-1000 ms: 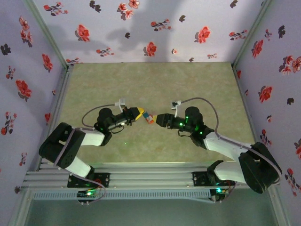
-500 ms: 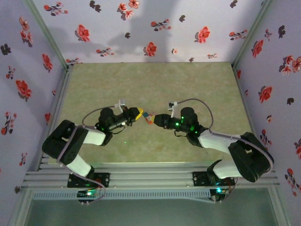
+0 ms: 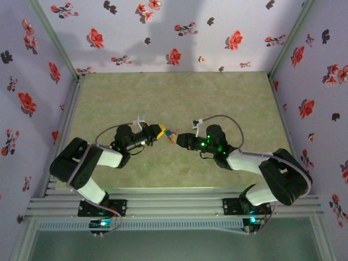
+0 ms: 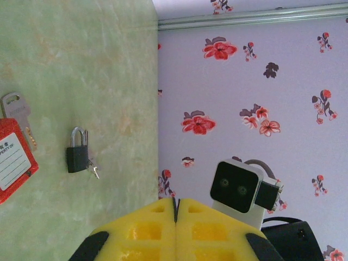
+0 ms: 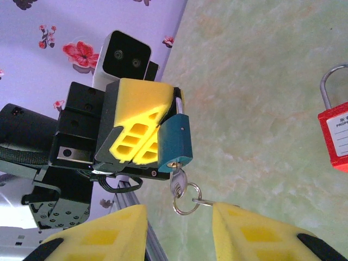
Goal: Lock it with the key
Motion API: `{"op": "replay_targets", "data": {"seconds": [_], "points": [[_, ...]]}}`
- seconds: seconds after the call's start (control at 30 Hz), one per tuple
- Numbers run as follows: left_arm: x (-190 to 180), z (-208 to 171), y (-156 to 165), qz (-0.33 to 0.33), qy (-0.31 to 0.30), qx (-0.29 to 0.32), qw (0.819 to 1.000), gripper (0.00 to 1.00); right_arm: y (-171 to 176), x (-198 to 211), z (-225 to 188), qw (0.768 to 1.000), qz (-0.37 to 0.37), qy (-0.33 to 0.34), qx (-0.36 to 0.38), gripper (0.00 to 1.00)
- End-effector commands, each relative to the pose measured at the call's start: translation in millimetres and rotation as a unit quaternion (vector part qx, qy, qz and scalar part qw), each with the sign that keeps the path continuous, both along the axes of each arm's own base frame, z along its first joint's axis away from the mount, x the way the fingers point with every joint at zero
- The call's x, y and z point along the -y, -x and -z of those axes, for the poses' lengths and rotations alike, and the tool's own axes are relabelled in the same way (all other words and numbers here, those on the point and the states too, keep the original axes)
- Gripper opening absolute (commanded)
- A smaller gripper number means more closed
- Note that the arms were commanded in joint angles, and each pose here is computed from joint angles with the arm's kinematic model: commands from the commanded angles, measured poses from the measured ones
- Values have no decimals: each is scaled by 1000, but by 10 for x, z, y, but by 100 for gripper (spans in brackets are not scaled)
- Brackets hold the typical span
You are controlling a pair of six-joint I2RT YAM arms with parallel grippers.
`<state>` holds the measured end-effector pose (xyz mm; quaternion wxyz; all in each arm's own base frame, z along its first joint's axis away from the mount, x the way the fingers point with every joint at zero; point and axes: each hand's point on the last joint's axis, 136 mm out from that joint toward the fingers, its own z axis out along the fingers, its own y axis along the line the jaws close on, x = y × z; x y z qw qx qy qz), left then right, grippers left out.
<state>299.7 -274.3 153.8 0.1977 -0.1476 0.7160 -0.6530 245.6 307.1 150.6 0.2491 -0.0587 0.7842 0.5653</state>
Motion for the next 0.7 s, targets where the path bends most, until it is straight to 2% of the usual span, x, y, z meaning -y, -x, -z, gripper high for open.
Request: {"op": "replay_targets", "data": {"seconds": [0.0,0.67], "points": [[-8,-133,-92,-11,15,22,1000,0,-32,-75,-140,1000,-2,-19,14,35],[64,-96,-35,4,11,24,1000,0,-37,-141,-126,1000,-8,-17,13,30]]}}
